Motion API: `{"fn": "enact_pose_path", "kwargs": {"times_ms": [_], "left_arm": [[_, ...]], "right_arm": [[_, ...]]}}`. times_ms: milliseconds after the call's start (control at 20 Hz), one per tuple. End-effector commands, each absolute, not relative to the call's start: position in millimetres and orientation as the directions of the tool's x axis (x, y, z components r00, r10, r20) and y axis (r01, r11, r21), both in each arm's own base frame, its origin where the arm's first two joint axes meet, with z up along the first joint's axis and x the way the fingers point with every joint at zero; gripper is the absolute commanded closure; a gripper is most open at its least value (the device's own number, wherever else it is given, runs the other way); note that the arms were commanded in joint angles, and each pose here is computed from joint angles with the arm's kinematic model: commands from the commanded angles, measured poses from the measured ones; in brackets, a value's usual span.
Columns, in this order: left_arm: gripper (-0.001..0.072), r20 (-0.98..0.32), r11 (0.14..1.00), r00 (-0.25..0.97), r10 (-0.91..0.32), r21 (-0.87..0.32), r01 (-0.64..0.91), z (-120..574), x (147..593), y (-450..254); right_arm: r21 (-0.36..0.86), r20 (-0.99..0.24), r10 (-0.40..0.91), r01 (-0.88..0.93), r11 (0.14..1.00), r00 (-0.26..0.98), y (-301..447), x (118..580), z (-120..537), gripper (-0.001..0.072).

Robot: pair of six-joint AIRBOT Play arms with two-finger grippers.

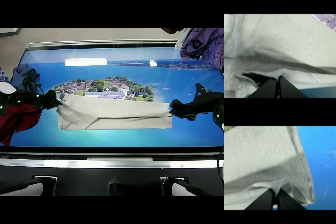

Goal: Fold the clothes and pants, and hang the long-sleeved shirts on hangers.

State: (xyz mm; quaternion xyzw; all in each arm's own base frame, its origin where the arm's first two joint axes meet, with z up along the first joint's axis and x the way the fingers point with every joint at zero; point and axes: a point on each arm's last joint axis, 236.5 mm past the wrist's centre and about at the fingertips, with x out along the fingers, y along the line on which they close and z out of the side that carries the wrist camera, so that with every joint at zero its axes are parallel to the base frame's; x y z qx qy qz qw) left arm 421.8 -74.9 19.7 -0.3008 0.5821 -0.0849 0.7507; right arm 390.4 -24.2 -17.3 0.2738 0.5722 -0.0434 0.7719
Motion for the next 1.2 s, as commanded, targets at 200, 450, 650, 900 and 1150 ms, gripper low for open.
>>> {"fn": "enact_pose_path", "kwargs": {"times_ms": [200,450,650,900,1150], "left_arm": [[0.0688,-0.806,0.797,0.336,-0.487,-0.568,-0.207,-7,500,-75],[0.0687,-0.812,0.796,0.320,-0.489,-0.565,-0.218,-34,518,-80],[0.0505,-0.799,0.766,0.304,-0.519,-0.593,-0.250,-52,522,-87],[0.0302,-0.811,0.787,0.326,-0.485,-0.568,-0.241,-21,521,-61],[0.0301,-0.862,0.877,0.378,-0.337,-0.434,-0.207,17,511,-27]], "right_arm": [[0.404,-0.887,0.237,0.417,0.814,0.397,-26,440,-47,0.0674],[0.420,-0.887,0.254,0.442,0.793,0.387,-23,446,-66,0.0673],[0.426,-0.895,0.291,0.452,0.784,0.339,-17,438,-70,0.0512],[0.431,-0.898,0.312,0.473,0.769,0.310,-69,430,-18,0.0240],[0.562,-0.822,0.533,0.442,0.699,0.201,-62,404,-46,0.0158]]}}
